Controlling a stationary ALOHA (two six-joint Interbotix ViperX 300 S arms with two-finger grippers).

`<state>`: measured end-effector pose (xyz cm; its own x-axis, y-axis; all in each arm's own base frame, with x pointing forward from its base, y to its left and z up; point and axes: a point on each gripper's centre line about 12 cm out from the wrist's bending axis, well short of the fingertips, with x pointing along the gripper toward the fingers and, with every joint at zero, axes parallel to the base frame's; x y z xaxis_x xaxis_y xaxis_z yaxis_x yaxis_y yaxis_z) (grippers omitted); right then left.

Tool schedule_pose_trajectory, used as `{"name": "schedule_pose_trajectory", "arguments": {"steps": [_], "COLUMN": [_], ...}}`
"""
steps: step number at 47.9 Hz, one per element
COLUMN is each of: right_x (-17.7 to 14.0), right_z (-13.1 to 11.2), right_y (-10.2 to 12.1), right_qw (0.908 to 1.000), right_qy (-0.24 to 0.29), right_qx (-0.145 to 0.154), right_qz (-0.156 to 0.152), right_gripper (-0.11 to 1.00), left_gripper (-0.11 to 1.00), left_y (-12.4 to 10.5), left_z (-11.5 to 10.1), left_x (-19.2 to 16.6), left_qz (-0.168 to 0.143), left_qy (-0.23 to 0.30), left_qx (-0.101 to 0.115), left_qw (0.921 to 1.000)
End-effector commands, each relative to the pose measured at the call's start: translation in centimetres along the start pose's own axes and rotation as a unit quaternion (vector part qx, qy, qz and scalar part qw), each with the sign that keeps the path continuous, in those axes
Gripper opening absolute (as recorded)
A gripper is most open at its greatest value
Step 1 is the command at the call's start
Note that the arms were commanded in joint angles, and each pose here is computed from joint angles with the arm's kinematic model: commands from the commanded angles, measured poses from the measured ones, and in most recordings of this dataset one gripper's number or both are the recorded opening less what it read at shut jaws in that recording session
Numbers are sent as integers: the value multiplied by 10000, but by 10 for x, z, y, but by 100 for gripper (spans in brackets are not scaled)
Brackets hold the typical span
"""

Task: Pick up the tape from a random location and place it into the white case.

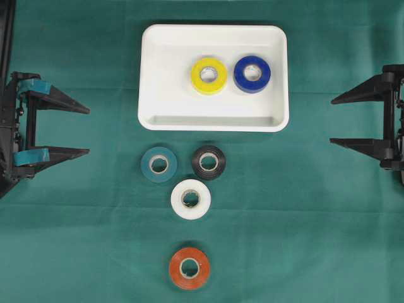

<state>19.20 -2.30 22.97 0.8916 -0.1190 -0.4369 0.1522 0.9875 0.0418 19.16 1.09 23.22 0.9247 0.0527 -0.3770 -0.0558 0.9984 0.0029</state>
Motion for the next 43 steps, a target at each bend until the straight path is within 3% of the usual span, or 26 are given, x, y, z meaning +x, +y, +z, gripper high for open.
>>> {"name": "schedule_pose_trajectory", "arguments": {"steps": [1, 26, 43], "right_x": [0, 0, 0], "right_z": [6, 6, 7], "right_y": [1, 1, 1], "right_qw": [10000, 10000, 10000], "right_qy": [-91, -83, -91], "right_qx": [24, 16, 16], "right_qz": [14, 13, 13], "right_gripper": [84, 84, 84], "left_gripper": [98, 98, 98], "left_y": [1, 0, -17], "left_z": [7, 7, 7], "left_x": [0, 0, -1], "left_qz": [15, 0, -399], "left_qy": [-92, -84, -92], "left_qx": [2, -15, 135], "left_qw": [10000, 10000, 9991]}}
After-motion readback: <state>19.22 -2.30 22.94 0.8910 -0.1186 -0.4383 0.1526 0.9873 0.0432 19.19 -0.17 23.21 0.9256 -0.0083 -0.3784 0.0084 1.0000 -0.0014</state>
